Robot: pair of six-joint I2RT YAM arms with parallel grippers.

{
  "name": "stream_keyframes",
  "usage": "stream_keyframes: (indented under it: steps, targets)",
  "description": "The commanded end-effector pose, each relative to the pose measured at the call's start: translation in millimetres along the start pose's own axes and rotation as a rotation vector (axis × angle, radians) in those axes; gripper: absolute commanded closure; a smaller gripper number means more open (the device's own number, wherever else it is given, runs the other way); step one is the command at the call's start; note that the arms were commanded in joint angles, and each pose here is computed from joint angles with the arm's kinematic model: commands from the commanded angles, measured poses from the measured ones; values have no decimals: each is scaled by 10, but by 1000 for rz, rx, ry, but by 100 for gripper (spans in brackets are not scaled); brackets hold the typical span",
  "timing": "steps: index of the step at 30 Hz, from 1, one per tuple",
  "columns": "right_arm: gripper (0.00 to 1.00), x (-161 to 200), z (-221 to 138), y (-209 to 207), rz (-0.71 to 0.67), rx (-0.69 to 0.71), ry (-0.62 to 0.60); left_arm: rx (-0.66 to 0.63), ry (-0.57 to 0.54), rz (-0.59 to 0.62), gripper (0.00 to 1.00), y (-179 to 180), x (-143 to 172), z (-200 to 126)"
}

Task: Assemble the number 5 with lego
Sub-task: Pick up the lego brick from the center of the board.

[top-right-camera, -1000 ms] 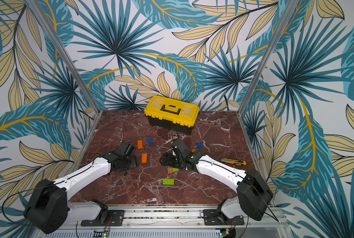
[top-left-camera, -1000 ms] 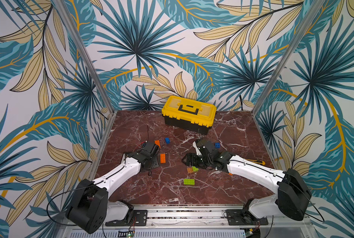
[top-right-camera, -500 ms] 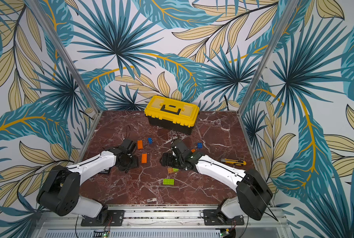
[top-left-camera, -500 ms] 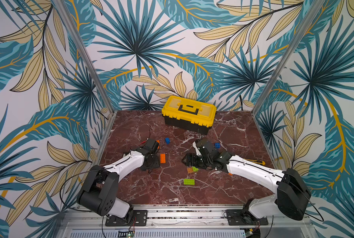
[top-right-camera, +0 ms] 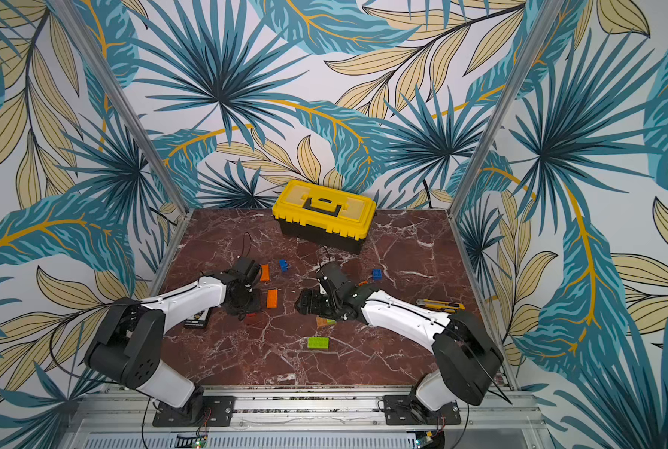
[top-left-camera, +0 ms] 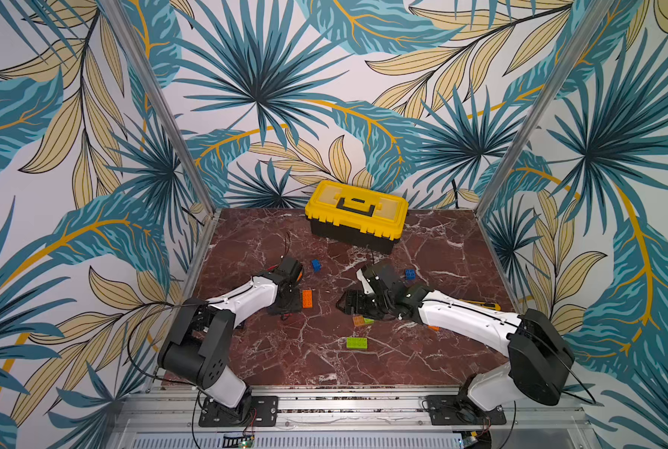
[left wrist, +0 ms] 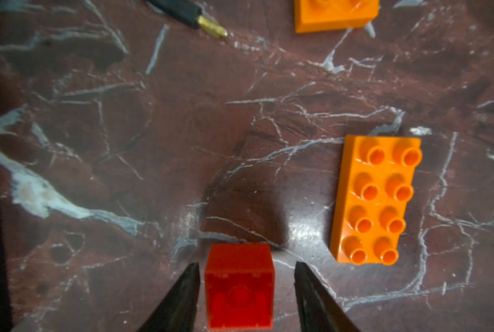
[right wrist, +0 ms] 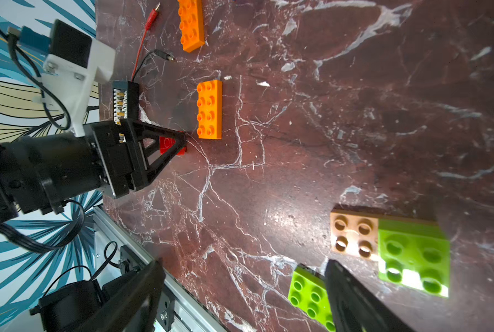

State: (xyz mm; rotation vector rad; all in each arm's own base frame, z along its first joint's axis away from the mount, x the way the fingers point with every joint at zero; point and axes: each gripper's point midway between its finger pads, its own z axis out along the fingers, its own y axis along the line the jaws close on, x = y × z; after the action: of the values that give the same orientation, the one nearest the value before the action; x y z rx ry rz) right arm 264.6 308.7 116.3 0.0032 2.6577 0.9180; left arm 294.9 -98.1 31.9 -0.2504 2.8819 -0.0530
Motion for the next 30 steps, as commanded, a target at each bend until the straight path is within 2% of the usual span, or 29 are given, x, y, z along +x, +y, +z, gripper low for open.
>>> stream_keyframes:
  steps: [1,6,16,23,26,30]
  targets:
    - [10,-59,9,148,4,-55,-19,14,-38,3,49,-45,-160,-63]
    - [9,-52,-8,125,10,-49,-24,8,-42,6,55,-27,-158,-74]
    - [7,-49,-82,91,10,-43,-46,-12,-11,11,58,-6,-120,3]
    - [6,-44,-102,64,15,-39,-57,12,-29,3,70,-32,-132,-87]
    - [6,-44,-107,51,12,-34,-60,42,-58,-20,73,-62,-161,-190]
    - [4,-124,-217,-60,3,13,-128,303,-92,-83,73,-435,-171,-538]
